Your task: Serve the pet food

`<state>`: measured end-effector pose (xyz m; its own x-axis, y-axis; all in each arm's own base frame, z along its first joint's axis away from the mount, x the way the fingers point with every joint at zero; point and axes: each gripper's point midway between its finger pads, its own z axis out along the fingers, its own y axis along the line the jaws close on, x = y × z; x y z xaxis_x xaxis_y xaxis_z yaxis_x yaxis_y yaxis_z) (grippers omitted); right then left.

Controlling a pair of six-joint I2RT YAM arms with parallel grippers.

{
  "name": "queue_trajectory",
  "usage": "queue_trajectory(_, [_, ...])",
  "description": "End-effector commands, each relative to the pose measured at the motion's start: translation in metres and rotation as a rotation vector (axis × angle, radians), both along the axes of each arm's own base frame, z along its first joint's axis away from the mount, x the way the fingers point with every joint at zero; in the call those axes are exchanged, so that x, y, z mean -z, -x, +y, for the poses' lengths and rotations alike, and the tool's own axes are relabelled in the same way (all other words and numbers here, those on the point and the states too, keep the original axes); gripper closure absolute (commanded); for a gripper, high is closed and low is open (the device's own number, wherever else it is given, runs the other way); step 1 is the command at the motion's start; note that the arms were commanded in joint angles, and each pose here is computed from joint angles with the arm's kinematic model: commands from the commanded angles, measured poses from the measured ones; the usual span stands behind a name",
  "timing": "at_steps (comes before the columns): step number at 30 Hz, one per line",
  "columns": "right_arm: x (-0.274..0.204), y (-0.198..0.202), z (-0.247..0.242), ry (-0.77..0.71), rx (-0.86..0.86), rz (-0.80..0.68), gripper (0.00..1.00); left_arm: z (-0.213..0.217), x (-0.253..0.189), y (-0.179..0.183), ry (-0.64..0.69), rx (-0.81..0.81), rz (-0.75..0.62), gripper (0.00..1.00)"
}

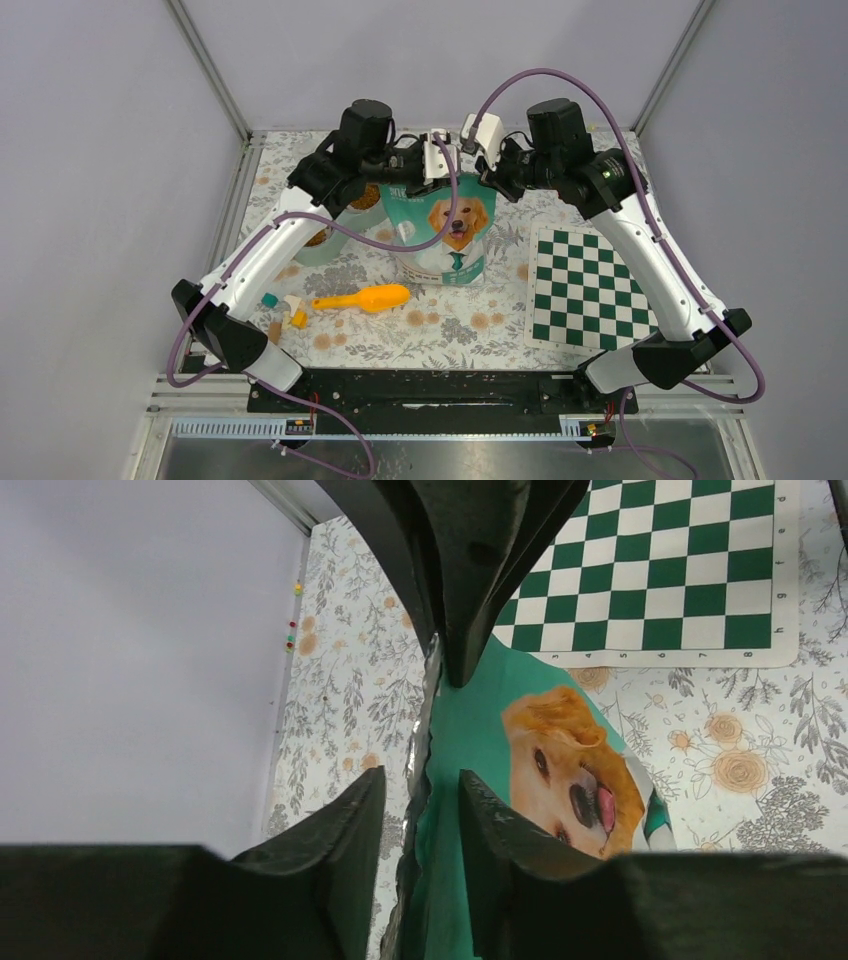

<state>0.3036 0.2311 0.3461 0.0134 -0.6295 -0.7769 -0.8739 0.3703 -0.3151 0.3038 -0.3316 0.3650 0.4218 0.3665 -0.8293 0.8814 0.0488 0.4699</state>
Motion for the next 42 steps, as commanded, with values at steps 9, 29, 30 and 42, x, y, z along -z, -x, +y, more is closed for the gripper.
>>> queue_trajectory(9, [-0.05,-0.017,0.007,-0.171,0.079,-0.15,1.0,-0.024,0.0,0.009,0.006,0.027,-0.036,0.66])
queue_trajectory(29, [-0.052,-0.017,-0.005,-0.185,0.12,-0.178,1.0,0.012,0.018,-0.013,-0.171,-0.126,-0.137,0.73])
queue_trajectory(30, [-0.051,-0.017,-0.005,-0.184,0.119,-0.175,1.0,0.012,0.019,-0.013,-0.178,-0.124,-0.135,0.78])
queue_trajectory(42, [-0.056,-0.028,-0.027,-0.149,0.223,-0.224,1.0,0.031,0.017,-0.018,-0.225,-0.166,-0.158,1.0])
